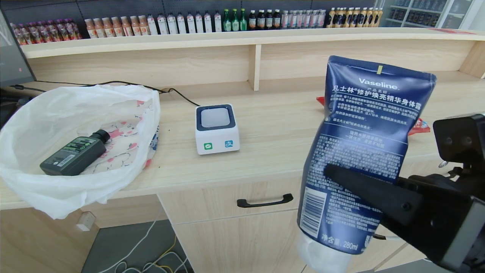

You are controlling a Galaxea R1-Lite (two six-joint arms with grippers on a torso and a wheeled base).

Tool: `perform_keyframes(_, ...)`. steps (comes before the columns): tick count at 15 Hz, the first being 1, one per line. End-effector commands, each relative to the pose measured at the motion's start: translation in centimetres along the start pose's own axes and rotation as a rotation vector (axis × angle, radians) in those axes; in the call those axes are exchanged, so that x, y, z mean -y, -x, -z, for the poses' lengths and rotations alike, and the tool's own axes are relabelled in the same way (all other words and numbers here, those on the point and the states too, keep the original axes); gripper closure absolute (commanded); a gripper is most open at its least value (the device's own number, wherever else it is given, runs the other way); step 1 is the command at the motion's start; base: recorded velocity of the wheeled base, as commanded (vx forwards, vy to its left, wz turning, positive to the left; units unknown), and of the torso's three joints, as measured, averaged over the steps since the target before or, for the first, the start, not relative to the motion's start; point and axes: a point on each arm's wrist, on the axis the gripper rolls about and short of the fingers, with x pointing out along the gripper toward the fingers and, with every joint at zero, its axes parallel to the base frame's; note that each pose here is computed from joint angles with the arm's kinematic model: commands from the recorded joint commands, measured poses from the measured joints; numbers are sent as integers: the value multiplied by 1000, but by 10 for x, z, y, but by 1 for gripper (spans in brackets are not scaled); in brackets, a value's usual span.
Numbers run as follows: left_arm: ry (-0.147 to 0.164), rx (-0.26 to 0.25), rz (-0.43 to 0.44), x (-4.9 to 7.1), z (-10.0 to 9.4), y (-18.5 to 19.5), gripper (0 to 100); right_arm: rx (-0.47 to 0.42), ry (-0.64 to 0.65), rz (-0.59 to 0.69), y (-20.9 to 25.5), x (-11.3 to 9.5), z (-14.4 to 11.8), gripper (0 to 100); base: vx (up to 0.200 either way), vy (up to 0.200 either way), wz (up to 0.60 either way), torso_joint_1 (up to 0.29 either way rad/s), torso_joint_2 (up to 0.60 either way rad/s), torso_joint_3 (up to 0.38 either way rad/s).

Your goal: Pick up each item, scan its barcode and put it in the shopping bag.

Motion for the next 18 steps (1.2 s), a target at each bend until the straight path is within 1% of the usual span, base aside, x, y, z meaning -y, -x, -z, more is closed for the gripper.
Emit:
perform_keyframes(1, 0, 0, 0, 0, 0, 0, 0, -11, 102, 60, -2, 15, 3, 100, 0, 0, 0, 0, 0, 0)
perform_keyframes(3, 0, 0, 0, 0, 0, 0, 0, -9, 310, 163, 4, 38, -2, 100, 0, 0, 0, 0, 0, 0)
perform_keyframes(4, 0, 0, 0, 0, 0, 0, 0, -6, 361, 173, 5, 39, -4, 100, 0, 0, 0, 0, 0, 0)
perform_keyframes(5, 0, 0, 1, 0, 0, 0, 0, 15, 427, 219, 8, 37, -5, 100, 0, 0, 0, 0, 0, 0)
perform_keyframes(7, 0, 0, 1, 0, 0, 0, 0, 85, 513, 363, 11, 37, -9, 100, 0, 0, 0, 0, 0, 0)
perform_keyframes(8, 0, 0, 1, 0, 0, 0, 0, 102, 557, 398, 11, 37, -11, 100, 0, 0, 0, 0, 0, 0)
perform_keyframes(9, 0, 0, 0, 0, 0, 0, 0, 124, 640, 454, 11, 35, -14, 100, 0, 0, 0, 0, 0, 0)
perform_keyframes(10, -1, -1, 1, 0, 0, 0, 0, 141, 685, 475, 15, 31, -18, 100, 0, 0, 0, 0, 0, 0)
perform_keyframes(11, -3, -1, 1, 0, 0, 0, 0, 149, 723, 488, 19, 28, -21, 100, 0, 0, 0, 0, 0, 0)
perform_keyframes(12, -1, -1, 1, 0, 0, 0, 0, 150, 810, 535, 27, 29, -28, 100, 0, 0, 0, 0, 0, 0)
perform_keyframes(13, -3, 0, 1, 0, 0, 0, 0, 136, 870, 578, 34, 32, -30, 100, 0, 0, 0, 0, 0, 0)
perform_keyframes(15, -1, 0, 1, 0, 0, 0, 0, 117, 965, 651, 43, 39, -36, 100, 0, 0, 0, 0, 0, 0)
perform_keyframes(16, -1, 0, 0, 0, 0, 0, 0, 114, 974, 658, 43, 41, -37, 100, 0, 0, 0, 0, 0, 0)
perform_keyframes(17, -1, 0, 0, 0, 0, 0, 0, 98, 975, 673, 39, 48, -35, 100, 0, 0, 0, 0, 0, 0)
perform_keyframes(18, 2, -1, 0, 0, 0, 0, 0, 115, 981, 752, 35, 54, -37, 100, 0, 0, 0, 0, 0, 0)
